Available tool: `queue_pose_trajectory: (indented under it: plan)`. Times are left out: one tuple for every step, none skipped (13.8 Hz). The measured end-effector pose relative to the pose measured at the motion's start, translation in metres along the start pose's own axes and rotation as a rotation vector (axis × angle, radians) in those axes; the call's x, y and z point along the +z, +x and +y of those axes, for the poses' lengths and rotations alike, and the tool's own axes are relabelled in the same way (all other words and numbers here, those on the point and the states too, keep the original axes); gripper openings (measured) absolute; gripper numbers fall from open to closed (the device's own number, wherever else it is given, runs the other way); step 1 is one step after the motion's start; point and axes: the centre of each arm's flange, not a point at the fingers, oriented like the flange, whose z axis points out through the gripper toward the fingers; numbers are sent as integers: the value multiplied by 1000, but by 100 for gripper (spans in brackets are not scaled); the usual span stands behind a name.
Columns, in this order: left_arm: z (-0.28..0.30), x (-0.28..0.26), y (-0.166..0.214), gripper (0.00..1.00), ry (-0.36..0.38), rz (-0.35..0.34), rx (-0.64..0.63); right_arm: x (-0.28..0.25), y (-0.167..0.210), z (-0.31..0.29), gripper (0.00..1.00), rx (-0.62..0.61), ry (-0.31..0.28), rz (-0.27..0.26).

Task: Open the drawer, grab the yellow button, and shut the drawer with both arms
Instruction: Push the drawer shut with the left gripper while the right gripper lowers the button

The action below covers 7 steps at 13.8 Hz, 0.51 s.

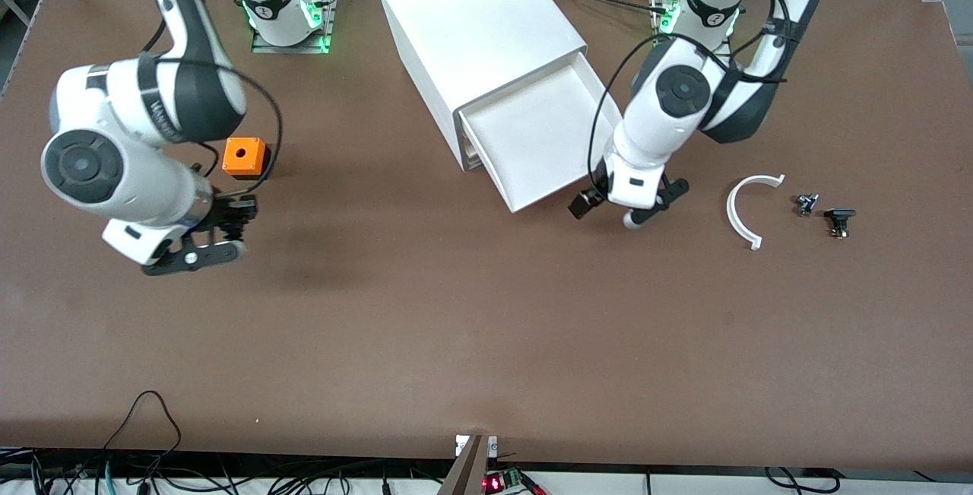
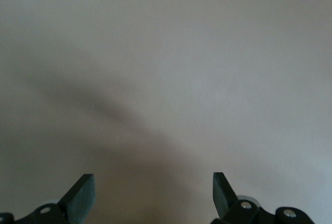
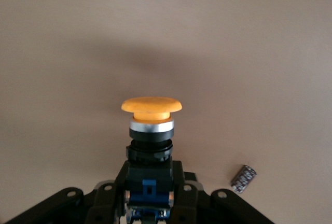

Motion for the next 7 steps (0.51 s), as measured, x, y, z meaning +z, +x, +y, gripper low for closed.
queue_pose_trajectory:
  plan:
    - [-1,-1,-19,100,6,-3,25,22,-2,27,34,5,10,2]
    - [-2,-2,-37,100,13,-6,42,46,-5,52,34,-2,19,12]
    - [-3,-3,-51,100,21,-8,61,69,-11,70,34,-22,25,27]
    - [-4,-3,-66,100,30,-13,85,90,-18,80,34,-57,29,46]
    - [-3,-2,-84,100,36,-19,115,110,-25,83,34,-90,29,69]
    - [0,-1,-103,100,39,-26,147,130,-33,84,34,-113,30,90]
    - [2,1,-122,100,43,-34,179,151,-42,84,34,-130,31,107]
